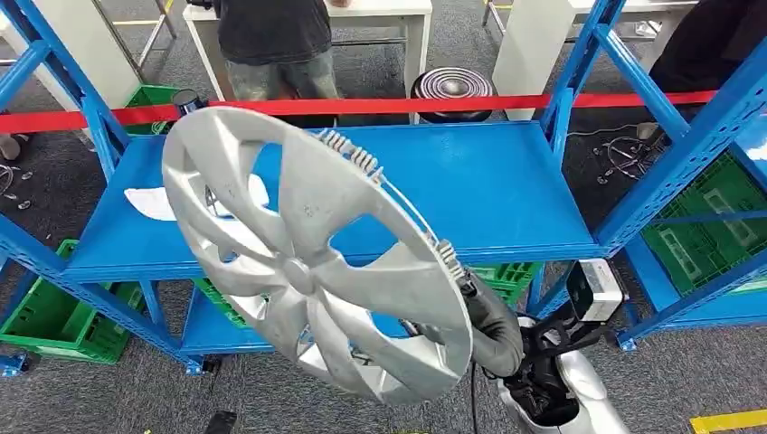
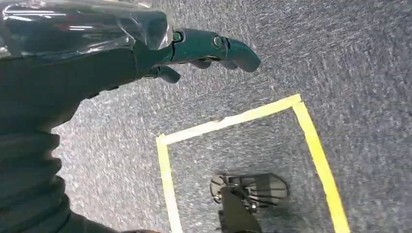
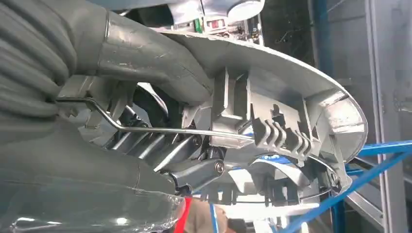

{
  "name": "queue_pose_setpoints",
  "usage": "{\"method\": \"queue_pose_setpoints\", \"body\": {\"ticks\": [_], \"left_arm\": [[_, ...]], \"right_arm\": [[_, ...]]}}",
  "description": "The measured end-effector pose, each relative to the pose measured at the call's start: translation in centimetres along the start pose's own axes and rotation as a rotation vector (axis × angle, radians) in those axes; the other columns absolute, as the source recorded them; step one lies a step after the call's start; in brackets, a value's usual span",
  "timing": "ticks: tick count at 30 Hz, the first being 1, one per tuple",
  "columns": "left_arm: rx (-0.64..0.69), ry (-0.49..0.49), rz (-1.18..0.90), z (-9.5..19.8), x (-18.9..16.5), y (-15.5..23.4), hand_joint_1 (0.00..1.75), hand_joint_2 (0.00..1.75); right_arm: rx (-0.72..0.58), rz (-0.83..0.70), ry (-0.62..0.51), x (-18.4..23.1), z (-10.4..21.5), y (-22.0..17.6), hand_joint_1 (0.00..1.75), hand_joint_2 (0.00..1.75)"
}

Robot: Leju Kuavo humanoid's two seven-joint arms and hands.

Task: Take the parts from the cabinet and place them on the table.

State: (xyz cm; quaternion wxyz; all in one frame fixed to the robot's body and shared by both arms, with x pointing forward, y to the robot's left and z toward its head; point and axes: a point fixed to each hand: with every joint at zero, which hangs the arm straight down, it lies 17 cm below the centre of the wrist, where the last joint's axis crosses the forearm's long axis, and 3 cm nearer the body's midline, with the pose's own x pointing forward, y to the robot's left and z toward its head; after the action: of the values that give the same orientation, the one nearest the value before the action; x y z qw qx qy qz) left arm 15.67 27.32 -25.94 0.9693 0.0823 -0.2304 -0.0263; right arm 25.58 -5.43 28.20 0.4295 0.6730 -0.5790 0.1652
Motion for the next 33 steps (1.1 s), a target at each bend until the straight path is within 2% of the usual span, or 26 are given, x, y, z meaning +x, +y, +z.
{"method": "queue_pose_setpoints", "body": {"ticks": [17, 25, 33], "left_arm": [[-0.103, -0.014, -0.232, 0.9, -2.2, -1.9, 0.0, 1.75], [-0.068, -0.009, -0.238, 0.5, -2.0, -0.4, 0.0, 1.75], [-0.071, -0.013, -0.243, 0.5, -1.9, -0.6, 0.0, 1.75]], "right_arm": [[0.042, -0.075, -0.029, -0.7, 0.4, 2.5, 1.75, 1.75], [0.066, -0.059, -0.035, -0.6, -0.1, 4.2, 1.75, 1.75], [0.068, -0.06, -0.034, -0.7, 0.2, 4.6, 1.75, 1.75]]}}
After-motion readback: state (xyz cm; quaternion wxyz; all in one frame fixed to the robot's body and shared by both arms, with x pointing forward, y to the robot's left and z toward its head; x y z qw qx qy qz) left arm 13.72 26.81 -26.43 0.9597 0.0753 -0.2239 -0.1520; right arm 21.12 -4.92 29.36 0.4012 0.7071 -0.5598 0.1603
